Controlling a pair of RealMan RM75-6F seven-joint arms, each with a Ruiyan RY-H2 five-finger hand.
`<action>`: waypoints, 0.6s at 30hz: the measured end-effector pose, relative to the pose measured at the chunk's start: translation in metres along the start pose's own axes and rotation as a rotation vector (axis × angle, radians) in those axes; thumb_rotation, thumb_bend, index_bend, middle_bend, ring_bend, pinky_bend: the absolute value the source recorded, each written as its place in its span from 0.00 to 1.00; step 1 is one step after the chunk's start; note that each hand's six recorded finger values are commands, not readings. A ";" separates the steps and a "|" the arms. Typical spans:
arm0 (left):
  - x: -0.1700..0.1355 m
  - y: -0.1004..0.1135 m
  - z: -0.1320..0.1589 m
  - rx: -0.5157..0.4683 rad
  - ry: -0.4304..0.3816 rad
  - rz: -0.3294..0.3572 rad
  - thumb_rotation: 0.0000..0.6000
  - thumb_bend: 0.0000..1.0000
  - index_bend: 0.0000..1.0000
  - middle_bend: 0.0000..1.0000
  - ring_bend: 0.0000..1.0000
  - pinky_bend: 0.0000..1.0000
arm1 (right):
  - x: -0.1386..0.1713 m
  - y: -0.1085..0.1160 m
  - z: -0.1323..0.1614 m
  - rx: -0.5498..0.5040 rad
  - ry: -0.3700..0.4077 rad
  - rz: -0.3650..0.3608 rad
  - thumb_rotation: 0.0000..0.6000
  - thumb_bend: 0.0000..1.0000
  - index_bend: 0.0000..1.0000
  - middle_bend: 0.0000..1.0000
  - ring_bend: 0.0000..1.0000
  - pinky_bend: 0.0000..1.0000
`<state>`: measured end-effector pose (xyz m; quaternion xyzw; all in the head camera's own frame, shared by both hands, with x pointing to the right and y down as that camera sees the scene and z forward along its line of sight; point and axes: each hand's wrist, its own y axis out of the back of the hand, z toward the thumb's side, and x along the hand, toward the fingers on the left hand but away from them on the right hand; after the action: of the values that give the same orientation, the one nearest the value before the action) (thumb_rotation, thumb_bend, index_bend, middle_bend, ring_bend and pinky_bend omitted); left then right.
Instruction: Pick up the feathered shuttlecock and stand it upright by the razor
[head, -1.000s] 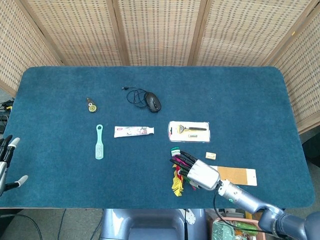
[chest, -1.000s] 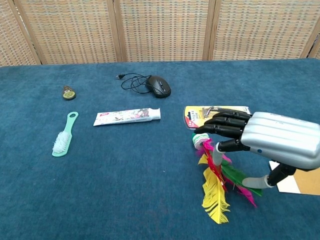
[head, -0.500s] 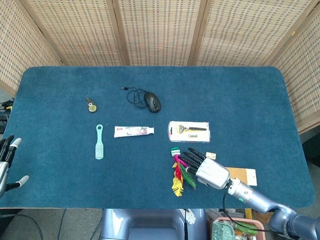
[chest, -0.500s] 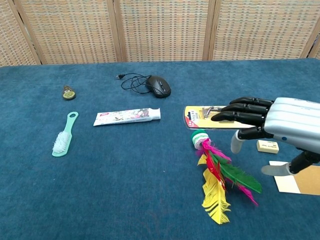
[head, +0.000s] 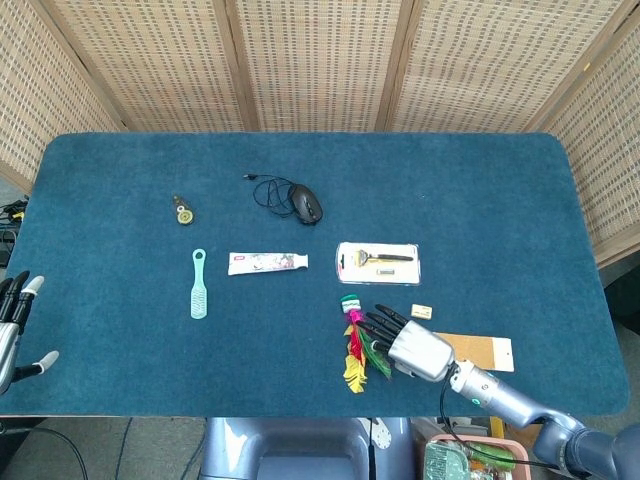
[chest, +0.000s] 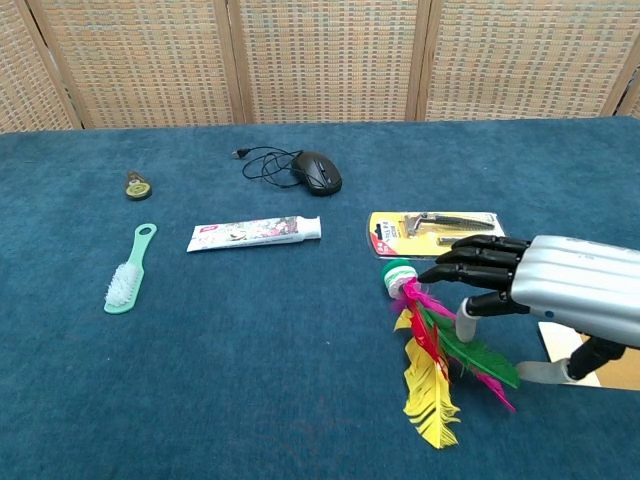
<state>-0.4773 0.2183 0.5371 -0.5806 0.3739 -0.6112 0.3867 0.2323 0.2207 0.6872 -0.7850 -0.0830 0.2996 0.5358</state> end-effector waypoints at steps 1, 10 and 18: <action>0.000 0.000 0.000 -0.001 0.000 0.000 1.00 0.00 0.00 0.00 0.00 0.00 | -0.001 0.000 0.001 -0.007 0.002 -0.002 1.00 0.28 0.42 0.06 0.00 0.01; 0.000 0.000 0.000 -0.002 -0.001 -0.001 1.00 0.00 0.00 0.00 0.00 0.00 | -0.010 0.002 0.007 -0.043 0.004 -0.043 1.00 0.32 0.47 0.08 0.00 0.03; 0.000 0.000 0.000 -0.002 -0.001 -0.003 1.00 0.00 0.00 0.00 0.00 0.00 | -0.012 0.002 0.005 -0.047 -0.009 -0.058 1.00 0.41 0.55 0.10 0.00 0.04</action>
<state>-0.4770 0.2181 0.5376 -0.5818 0.3736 -0.6111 0.3853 0.2194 0.2184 0.6891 -0.7934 -0.1154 0.2853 0.5252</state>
